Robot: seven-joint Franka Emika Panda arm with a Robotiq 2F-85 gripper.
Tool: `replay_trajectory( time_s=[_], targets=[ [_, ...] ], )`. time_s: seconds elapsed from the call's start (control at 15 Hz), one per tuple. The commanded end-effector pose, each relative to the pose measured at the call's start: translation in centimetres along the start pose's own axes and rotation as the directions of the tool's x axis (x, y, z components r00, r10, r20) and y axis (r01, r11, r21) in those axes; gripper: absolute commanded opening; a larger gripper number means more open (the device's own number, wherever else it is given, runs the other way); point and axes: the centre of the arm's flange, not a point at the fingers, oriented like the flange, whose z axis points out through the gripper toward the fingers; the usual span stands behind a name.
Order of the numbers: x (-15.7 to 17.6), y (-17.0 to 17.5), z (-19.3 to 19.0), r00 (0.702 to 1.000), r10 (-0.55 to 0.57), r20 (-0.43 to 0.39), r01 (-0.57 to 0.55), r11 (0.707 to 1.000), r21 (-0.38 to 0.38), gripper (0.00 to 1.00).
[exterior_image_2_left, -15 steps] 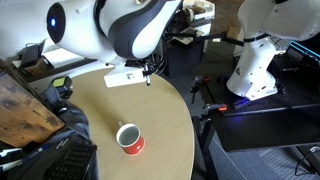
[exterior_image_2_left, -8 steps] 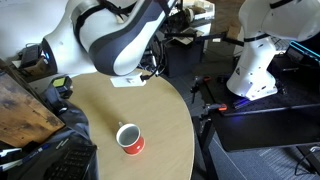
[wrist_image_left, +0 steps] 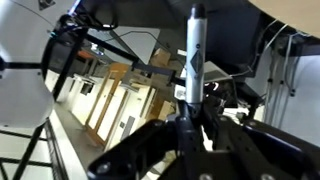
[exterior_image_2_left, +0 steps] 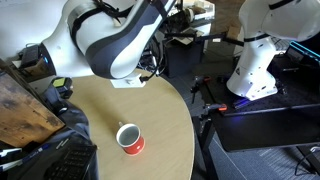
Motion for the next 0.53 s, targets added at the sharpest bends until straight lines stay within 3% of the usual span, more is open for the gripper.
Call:
replay_trajectory(
  time_s=[0.0,0.27,0.47],
  targets=[
    [-2.0,0.1,-1.0,0.997,0.069,-0.018,-0.068,0.997,0.043,0.05],
    [-6.1,1.5,-3.4,0.976,0.197,-0.088,-0.186,0.975,0.122,0.05],
    [-8.7,1.2,-6.4,0.968,0.223,-0.112,-0.202,0.965,0.169,0.05]
  ],
)
